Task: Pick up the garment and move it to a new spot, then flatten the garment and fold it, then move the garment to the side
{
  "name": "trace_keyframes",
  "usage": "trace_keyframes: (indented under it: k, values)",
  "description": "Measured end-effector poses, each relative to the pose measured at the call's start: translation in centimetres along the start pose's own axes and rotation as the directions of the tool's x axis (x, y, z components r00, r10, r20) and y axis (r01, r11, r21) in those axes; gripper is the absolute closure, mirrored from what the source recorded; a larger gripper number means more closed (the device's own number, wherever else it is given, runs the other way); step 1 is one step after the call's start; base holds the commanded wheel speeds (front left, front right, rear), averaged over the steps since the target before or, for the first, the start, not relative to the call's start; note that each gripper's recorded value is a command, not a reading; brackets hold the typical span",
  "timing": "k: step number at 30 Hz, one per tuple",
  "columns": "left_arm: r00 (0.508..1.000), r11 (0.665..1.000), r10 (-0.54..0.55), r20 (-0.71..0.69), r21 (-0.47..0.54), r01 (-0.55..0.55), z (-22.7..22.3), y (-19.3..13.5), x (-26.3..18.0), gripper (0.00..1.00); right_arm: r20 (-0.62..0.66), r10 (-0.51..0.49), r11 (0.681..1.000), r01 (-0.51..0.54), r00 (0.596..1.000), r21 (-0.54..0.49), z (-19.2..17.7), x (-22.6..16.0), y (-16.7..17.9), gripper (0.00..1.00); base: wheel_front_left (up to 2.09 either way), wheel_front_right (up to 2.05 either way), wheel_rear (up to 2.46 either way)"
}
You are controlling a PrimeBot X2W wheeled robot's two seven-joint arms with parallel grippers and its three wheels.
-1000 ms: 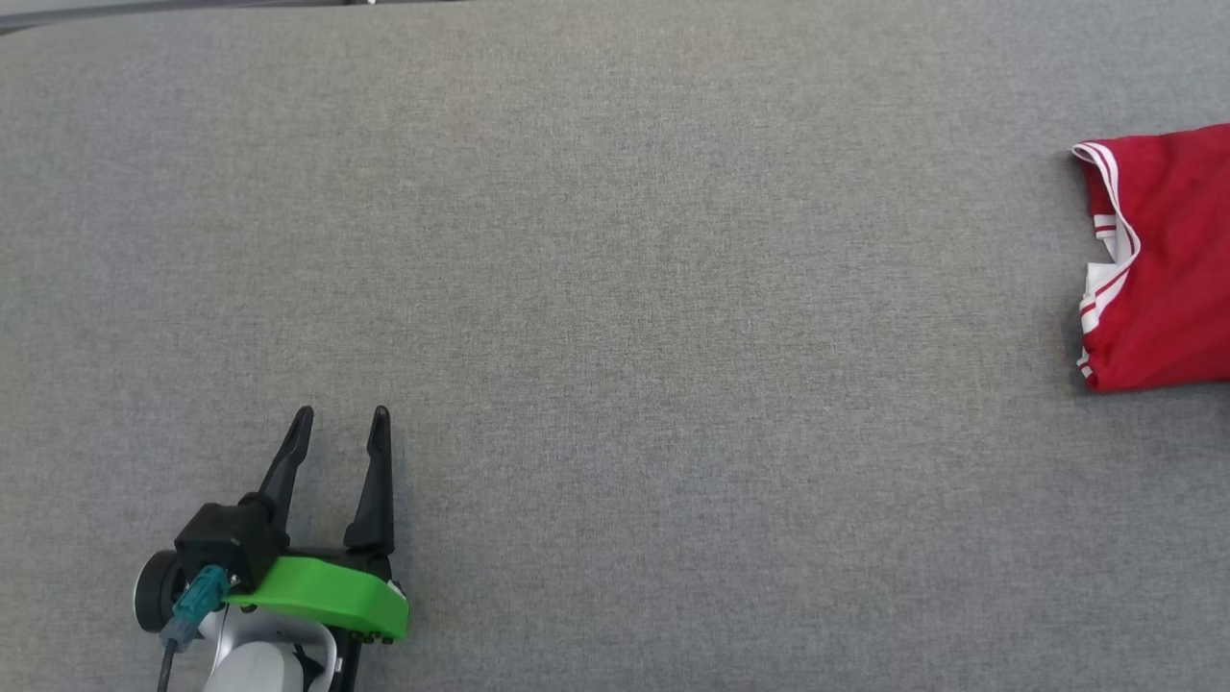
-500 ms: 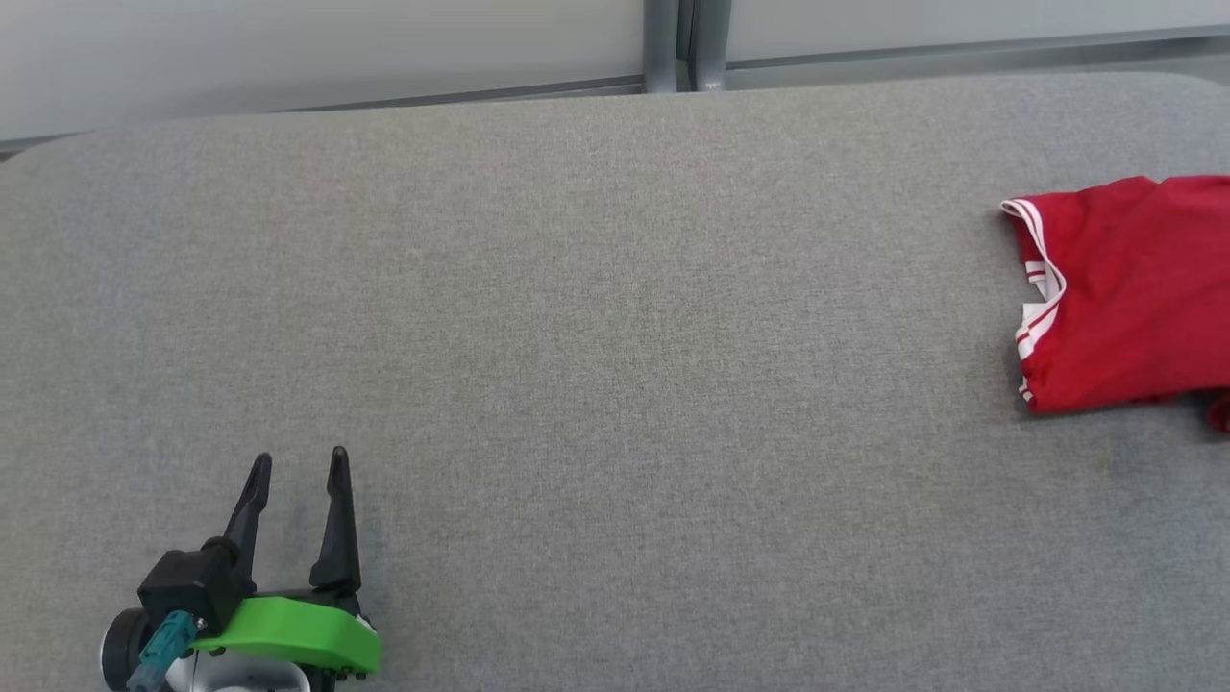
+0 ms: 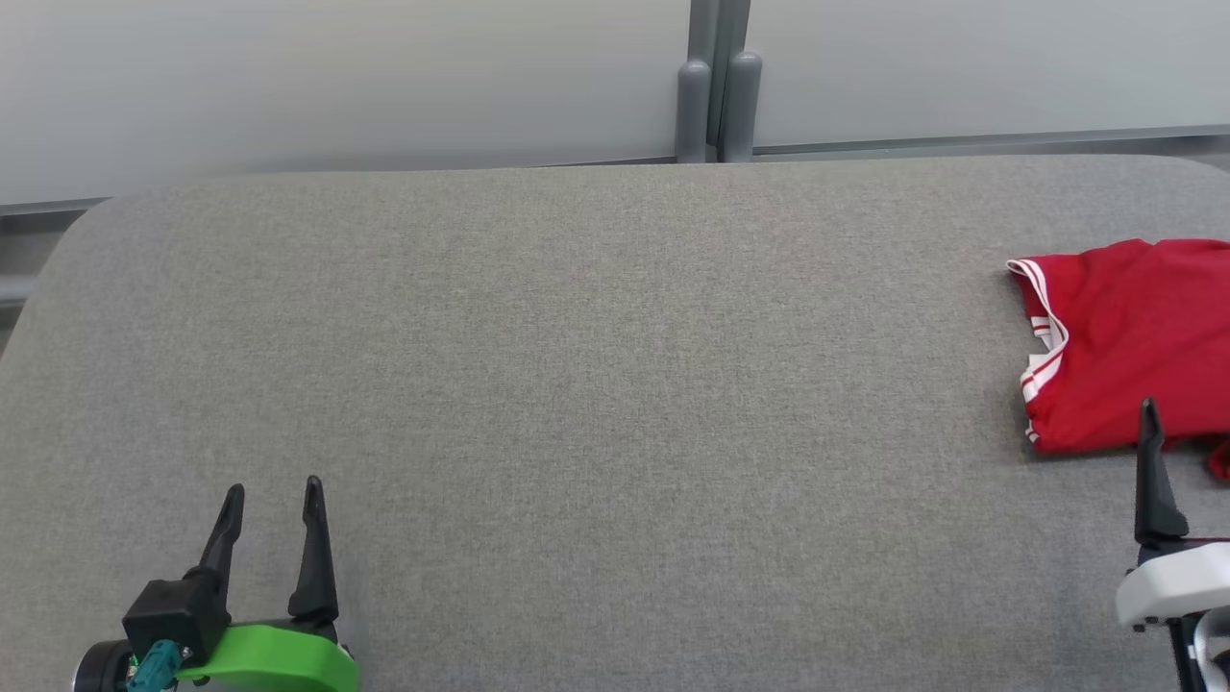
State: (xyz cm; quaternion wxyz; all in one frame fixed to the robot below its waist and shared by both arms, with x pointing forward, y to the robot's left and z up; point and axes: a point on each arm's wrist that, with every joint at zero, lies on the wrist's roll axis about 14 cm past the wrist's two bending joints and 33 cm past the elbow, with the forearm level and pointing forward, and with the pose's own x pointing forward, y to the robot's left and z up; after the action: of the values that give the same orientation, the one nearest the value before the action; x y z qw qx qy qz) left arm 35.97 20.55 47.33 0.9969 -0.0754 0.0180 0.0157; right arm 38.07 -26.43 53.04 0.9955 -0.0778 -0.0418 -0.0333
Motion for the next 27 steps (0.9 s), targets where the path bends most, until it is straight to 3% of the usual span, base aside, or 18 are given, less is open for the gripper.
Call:
trace_keyframes:
  k: [7, 14, 27]
  values:
    - [1.0, 0.998, 0.016, 0.012, 0.058, -0.017, 0.4, 0.9, -1.2, 0.0, -0.062, -0.023, 1.0, 0.022, 0.998, -0.017, -2.6, -1.6, 1.2, 0.0, 0.0, 0.0, 0.0]
    - [1.0, 0.998, 0.0, -0.007, 0.063, 0.001, -0.1, 0.9, -2.0, 0.0, -0.055, -0.005, 0.999, 0.002, 0.998, -0.042, -2.3, -2.5, 2.4, 0.0, 0.0, 0.0, 0.0]
    - [1.0, 0.998, -0.027, 0.006, 0.054, 0.026, 0.2, 0.6, -2.8, 0.0, -0.021, 0.09, 0.996, -0.09, 0.996, -0.001, -1.2, -3.3, 6.0, 0.0, 0.0, 0.0, 0.0]
